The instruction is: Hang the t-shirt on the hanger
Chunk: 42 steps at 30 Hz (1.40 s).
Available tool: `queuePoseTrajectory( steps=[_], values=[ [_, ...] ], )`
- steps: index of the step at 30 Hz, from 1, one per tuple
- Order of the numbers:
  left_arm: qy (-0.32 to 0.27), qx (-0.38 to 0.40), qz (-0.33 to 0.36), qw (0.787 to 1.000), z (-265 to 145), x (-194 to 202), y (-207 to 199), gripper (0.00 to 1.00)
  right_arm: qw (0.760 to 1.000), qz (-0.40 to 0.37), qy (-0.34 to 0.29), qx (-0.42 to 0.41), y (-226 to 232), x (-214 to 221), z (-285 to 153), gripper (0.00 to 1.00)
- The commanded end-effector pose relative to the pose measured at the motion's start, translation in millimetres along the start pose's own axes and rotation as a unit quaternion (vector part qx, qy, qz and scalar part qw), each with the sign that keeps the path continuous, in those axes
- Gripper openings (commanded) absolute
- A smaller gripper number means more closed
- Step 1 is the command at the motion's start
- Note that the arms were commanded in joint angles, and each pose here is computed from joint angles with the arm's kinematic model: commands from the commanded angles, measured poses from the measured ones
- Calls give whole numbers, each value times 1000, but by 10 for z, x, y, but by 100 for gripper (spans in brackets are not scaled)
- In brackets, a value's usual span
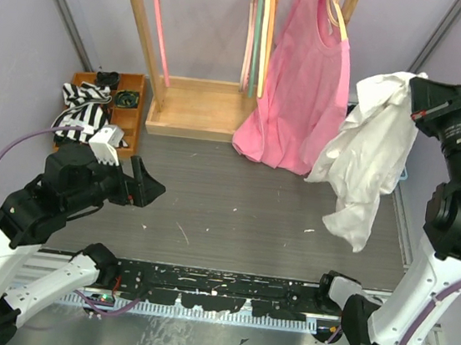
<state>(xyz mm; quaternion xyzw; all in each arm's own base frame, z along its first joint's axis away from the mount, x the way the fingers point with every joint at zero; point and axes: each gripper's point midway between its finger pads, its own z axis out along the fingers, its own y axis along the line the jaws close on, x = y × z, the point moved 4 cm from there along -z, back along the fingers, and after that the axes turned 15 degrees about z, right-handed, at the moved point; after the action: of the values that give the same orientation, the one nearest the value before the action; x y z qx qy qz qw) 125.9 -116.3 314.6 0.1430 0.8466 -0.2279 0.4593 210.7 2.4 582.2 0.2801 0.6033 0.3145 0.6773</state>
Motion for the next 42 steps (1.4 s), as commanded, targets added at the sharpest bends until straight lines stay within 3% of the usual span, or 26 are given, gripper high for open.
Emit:
queuePoseTrajectory(
  steps=[1,7,22,33,42],
  values=[
    [-18,4,12,1000,-148,-80,-13,98,987,60,72,-128,371,231,-174,1],
    [-19,27,16,999,-154,-110,-80,98,966,120,153,-173,322,579,-322,1],
    [-2,38,10,999,-125,-71,-114,98,933,140,307,-129,-65,1295,-244,1],
    [7,33,1,999,-87,-46,-105,98,909,119,373,-140,183,1669,-69,1],
    [12,32,-5,999,-99,-61,-117,98,888,92,426,-148,494,2440,-24,1]
  ],
)
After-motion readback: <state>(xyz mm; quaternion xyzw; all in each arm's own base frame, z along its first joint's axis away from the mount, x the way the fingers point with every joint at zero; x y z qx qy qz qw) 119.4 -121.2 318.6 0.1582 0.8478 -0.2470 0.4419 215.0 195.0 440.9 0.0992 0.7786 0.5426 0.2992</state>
